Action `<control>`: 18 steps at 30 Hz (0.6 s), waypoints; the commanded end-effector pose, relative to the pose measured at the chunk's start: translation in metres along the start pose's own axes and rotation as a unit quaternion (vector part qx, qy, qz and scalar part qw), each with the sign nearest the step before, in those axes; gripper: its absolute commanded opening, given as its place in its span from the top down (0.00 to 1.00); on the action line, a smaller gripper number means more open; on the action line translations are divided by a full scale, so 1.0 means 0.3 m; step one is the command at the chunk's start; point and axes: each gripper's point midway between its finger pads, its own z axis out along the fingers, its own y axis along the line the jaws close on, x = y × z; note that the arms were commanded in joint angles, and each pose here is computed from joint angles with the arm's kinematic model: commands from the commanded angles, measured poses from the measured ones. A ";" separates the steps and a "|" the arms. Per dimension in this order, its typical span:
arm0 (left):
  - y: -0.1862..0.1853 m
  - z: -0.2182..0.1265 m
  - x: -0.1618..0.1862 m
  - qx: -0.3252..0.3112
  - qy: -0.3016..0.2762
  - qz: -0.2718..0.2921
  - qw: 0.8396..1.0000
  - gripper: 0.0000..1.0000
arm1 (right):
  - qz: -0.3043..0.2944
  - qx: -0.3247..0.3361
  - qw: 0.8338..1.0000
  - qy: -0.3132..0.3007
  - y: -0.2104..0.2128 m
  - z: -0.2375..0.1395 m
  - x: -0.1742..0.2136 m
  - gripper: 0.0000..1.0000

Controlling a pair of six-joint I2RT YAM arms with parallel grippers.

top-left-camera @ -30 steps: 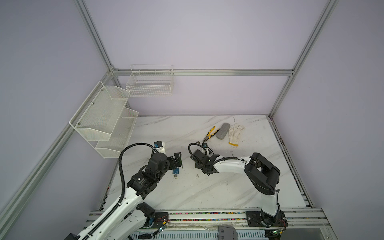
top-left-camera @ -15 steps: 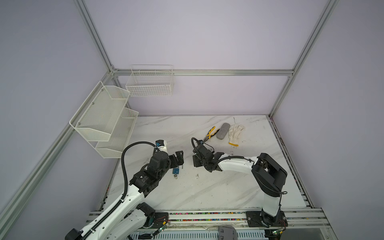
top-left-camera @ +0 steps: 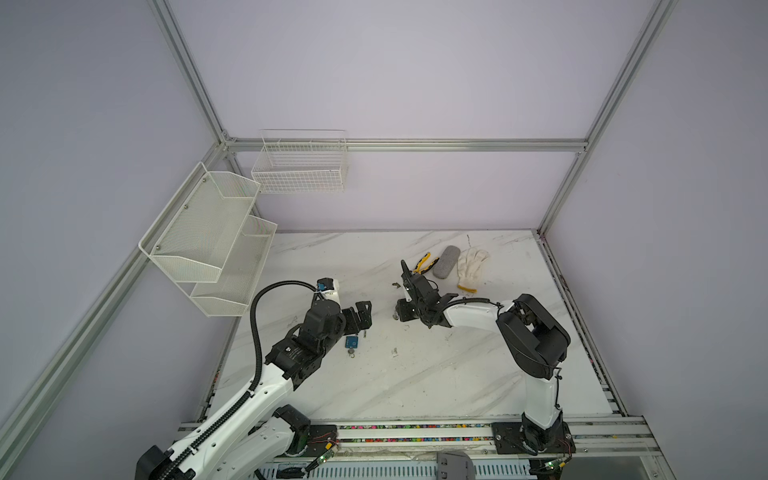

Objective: Unlock with the key
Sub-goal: 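Lower the right gripper toward the silver key while the left draws back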

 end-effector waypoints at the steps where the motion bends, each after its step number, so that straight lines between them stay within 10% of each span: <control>1: -0.016 0.012 -0.005 0.016 -0.006 -0.008 1.000 0.00 | -0.018 -0.023 1.000 0.003 0.023 0.011 0.017 0.68; 18: -0.017 0.035 0.015 0.018 0.003 -0.010 1.000 0.00 | -0.009 -0.023 0.999 0.040 0.002 0.056 0.102 0.79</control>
